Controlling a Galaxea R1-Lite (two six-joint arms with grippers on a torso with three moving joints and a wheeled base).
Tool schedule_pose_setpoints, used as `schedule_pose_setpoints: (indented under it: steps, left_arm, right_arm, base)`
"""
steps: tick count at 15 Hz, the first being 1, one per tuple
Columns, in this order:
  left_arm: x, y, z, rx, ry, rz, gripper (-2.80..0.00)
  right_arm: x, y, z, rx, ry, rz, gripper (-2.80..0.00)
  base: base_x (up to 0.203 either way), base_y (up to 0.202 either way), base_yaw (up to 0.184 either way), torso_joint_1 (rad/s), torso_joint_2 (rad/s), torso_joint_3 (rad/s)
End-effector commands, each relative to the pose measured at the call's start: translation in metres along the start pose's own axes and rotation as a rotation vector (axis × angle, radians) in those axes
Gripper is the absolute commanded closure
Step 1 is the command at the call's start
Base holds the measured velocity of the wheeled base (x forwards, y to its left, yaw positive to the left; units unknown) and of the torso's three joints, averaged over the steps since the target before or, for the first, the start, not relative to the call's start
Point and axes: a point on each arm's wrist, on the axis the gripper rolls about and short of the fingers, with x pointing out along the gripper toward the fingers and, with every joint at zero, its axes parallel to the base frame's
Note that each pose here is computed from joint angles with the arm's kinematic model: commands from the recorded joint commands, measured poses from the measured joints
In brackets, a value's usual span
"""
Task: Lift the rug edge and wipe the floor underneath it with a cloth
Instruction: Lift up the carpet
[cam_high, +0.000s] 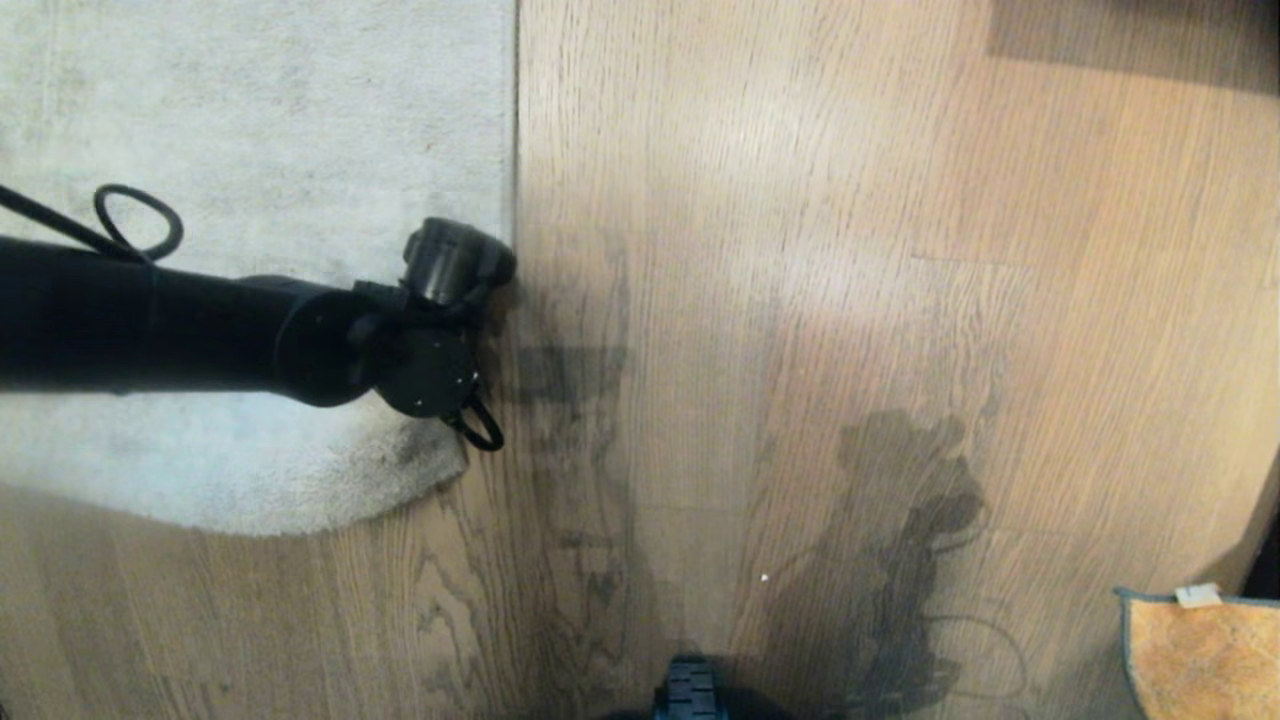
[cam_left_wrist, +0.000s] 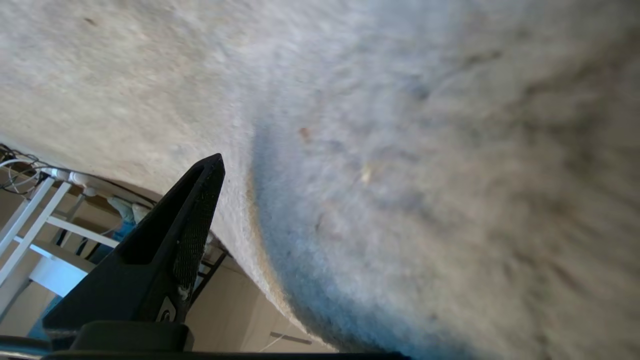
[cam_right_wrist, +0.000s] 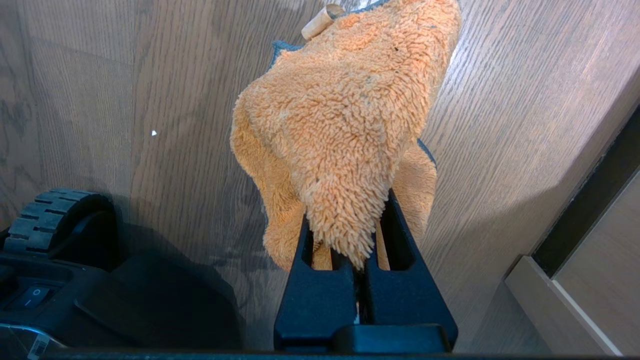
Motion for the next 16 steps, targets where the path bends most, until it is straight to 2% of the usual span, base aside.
schedule_pose_setpoints:
  steps: [1,12,14,16]
  left_arm:
    - [-0.004,0.007,0.005,-0.023,-0.018,0.006,-2.80]
    - [-0.016,0.025,0.034,-0.085,-0.098,0.023,-2.80]
    - [-0.017,0.023,0.033,-0.081,-0.098,0.019,-2.80]
    - [-0.018,0.016,0.026,-0.051,-0.084,0.007,-2.80]
  right_arm:
    - [0.000,0.000,0.000,-0.001,0.002,0.001,0.00]
    - [0.000,0.000,0.000,-0.001,0.002,0.001,0.00]
    - [0.000,0.000,0.000,-0.002,0.002,0.001,0.00]
    - [0.000,0.000,0.000,-0.001,0.002,0.001,0.00]
  base:
    - [0.000,0.000,0.000,0.000,0.00,0.000]
    - [0.000,0.000,0.000,0.000,0.00,0.000]
    - [0.000,0.000,0.000,0.000,0.00,0.000]
    - [0.000,0.000,0.000,0.000,0.00,0.000]
